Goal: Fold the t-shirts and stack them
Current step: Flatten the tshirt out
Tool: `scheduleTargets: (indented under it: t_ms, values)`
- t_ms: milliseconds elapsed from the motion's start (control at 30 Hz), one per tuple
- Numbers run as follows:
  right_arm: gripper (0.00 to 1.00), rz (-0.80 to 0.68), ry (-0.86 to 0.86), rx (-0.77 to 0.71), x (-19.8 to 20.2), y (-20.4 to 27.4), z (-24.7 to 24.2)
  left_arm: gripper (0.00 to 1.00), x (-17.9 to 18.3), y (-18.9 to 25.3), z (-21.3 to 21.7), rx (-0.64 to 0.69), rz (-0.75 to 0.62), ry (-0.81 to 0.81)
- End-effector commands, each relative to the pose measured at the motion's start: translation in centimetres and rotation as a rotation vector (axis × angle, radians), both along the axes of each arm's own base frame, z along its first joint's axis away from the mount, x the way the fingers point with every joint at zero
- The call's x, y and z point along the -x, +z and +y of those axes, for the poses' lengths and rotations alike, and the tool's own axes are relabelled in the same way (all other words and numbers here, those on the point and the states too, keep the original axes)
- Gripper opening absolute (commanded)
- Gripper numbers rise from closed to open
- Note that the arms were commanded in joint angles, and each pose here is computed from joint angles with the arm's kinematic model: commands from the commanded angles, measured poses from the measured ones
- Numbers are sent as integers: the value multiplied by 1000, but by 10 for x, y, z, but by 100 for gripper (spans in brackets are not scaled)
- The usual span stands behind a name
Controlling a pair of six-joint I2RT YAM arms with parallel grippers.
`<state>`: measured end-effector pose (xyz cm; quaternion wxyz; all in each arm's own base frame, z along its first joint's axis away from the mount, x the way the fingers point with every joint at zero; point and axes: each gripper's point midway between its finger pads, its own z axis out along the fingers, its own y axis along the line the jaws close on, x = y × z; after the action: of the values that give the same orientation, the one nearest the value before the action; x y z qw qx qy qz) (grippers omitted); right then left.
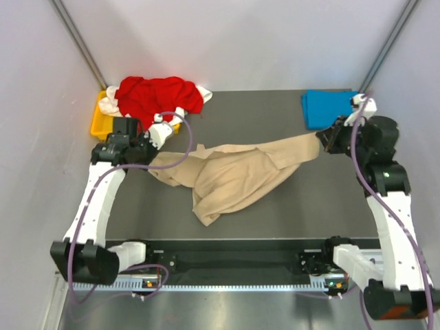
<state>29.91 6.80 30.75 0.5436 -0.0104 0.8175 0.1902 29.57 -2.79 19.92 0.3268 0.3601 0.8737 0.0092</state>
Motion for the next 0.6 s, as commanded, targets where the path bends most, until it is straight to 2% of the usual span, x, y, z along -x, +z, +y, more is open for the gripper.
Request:
scheduleTargets:
  t_ms: [0, 167, 267, 300, 333, 367, 400, 433, 467, 500, 533, 567]
  values:
    - [0, -164, -30, 11, 25, 64, -8, 0, -1, 61, 13, -4, -188, 96]
    - [0, -243, -26, 11, 39, 101, -7, 0, -23, 138, 54, -62, -405, 299]
    - [0, -309, -13, -18, 21, 125, -3, 0, -47, 173, 57, -24, -517, 343]
    - [0, -298, 3, -35, -3, 129, 1, 0, -58, 182, 56, -5, -543, 352]
    - [0, -338, 20, -68, -22, 145, 5, 0, -84, 177, 56, 5, -528, 363]
    - [0, -341, 58, -87, -38, 153, 12, 0, -98, 208, 57, 30, -596, 385]
    - [0, -345, 70, -100, -76, 169, 15, 0, -132, 192, 57, 46, -551, 421]
    - [0, -355, 73, -116, -95, 181, 17, 0, -148, 201, 64, 41, -573, 467]
    - [0, -366, 67, -119, -114, 192, 16, 0, -157, 250, 66, 80, -684, 496]
    - [0, -421, 30, -117, -145, 222, 2, 0, -189, 235, 68, 70, -652, 515]
    - [0, -417, 9, -137, -155, 231, -2, 0, -197, 251, 75, 63, -695, 555]
    - [0, -445, -9, -149, -164, 247, -7, 0, -193, 306, 79, 94, -835, 574]
